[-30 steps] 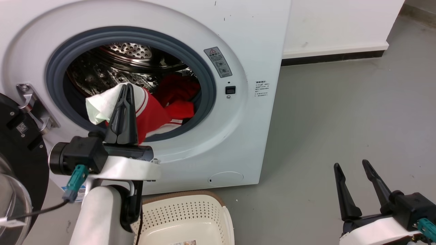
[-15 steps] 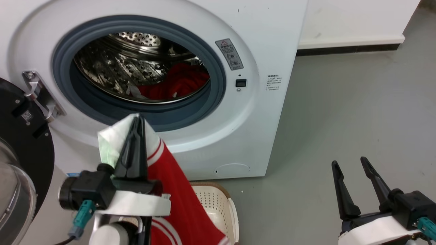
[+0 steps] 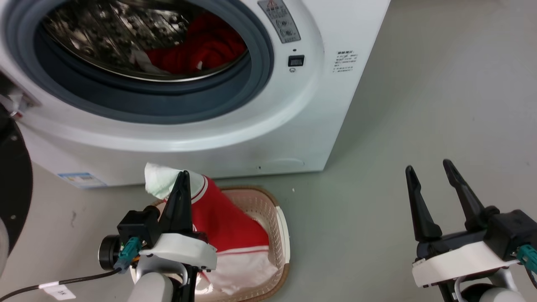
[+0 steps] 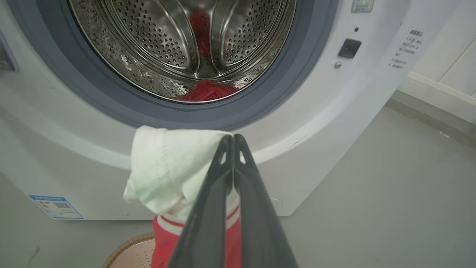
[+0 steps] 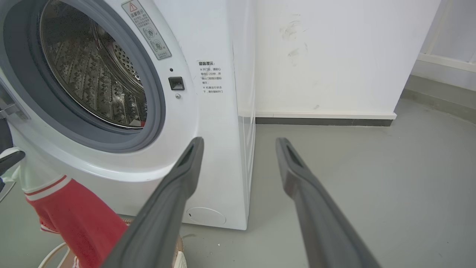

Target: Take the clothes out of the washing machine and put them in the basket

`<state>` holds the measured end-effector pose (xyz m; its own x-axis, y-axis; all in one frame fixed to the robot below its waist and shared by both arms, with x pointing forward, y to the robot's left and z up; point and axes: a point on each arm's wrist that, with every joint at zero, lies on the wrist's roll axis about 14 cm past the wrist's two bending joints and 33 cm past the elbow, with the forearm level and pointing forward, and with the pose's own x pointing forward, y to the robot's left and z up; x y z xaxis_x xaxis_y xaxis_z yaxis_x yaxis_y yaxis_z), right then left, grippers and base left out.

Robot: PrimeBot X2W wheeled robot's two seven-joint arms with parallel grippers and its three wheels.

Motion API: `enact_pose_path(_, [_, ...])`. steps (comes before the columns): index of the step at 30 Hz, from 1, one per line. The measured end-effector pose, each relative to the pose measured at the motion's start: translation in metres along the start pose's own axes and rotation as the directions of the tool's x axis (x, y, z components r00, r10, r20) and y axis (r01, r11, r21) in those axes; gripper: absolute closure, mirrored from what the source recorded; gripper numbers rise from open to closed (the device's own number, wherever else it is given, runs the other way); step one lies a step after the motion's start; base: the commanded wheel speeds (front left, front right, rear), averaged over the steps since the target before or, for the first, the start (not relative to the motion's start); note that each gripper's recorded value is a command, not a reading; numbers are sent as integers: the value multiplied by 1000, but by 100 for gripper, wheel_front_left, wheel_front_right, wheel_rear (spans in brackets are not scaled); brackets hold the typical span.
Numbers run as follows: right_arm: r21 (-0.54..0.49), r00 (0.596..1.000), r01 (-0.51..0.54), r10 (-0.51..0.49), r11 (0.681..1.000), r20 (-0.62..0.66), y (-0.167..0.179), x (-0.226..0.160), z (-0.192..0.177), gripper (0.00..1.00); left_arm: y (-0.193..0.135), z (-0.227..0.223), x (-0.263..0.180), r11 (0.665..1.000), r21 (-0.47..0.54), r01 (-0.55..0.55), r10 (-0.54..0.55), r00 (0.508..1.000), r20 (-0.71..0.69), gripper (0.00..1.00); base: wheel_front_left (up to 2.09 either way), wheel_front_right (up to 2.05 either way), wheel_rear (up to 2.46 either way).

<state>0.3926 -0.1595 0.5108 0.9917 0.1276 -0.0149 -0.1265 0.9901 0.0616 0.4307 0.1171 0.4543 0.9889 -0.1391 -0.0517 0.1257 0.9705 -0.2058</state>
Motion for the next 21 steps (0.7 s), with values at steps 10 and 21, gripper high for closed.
enact_pose_path(10, [14, 995, 11, -10, 1000, -98, -11, 39, -53, 0, 35, -151, 6, 995, 10, -96, 91, 904, -417, 100, 0, 0, 0])
enact_pose_path(21, [44, 979, -5, 14, 999, -203, -10, 62, -113, 0, 76, -266, -27, 981, 95, -167, 184, 686, -703, 100, 0, 0, 0])
